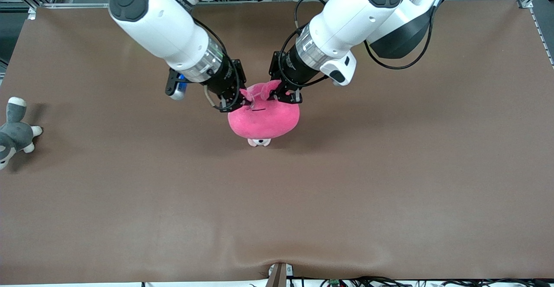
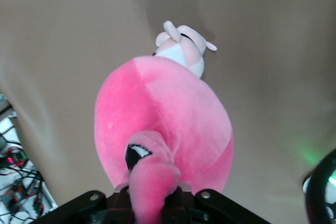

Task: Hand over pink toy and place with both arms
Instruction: 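Grasp the pink toy with the right gripper while the left gripper releases, then carry the pink toy beside the grey plush while the left gripper withdraws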

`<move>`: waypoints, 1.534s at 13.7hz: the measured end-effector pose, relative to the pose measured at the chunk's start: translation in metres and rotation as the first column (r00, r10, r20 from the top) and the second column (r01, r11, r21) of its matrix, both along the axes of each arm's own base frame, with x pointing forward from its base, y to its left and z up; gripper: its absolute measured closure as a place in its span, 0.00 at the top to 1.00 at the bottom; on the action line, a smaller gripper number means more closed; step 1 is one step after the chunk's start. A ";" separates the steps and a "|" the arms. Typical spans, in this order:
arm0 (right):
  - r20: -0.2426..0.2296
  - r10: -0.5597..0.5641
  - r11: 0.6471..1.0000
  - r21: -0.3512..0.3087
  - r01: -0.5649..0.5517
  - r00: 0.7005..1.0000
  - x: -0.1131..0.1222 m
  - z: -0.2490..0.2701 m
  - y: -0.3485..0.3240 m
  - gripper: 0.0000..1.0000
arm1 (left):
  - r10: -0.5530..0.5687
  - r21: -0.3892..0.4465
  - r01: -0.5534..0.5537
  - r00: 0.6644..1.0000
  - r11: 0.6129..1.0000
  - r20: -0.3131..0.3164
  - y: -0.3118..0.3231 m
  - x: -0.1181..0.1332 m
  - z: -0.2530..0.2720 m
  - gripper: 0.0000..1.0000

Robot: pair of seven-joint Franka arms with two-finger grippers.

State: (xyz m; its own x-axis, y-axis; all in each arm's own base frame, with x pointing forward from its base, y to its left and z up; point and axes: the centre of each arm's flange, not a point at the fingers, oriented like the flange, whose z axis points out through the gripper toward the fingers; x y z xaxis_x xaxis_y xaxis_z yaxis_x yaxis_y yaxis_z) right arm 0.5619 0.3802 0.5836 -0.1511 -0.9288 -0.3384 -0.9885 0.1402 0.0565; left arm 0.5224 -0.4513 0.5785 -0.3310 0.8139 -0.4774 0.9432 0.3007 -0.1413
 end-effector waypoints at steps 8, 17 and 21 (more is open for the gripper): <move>-0.085 0.002 0.997 -0.082 -0.009 0.996 0.062 -0.013 -0.173 0.12 | -0.340 0.274 0.288 0.925 0.918 0.167 0.072 -0.008 0.059 1.00; -0.215 0.237 0.971 0.073 -0.226 0.948 0.070 -0.190 -0.496 0.12 | -0.845 0.376 0.781 0.535 0.499 0.011 0.234 0.021 0.062 1.00; -0.207 0.281 0.956 0.145 -0.254 0.937 0.049 -0.264 -0.557 0.12 | -0.964 0.394 0.886 0.264 0.245 0.006 0.306 0.023 0.078 1.00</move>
State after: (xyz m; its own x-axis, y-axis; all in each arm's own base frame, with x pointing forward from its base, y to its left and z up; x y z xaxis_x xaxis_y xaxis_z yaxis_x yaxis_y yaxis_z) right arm 0.6107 -0.1769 0.3192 0.0139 -0.9021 -0.4312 -0.9486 -0.1483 0.2796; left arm 0.5455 -0.1453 0.6562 0.8156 0.5660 -0.1203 0.5696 -0.8219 -0.0054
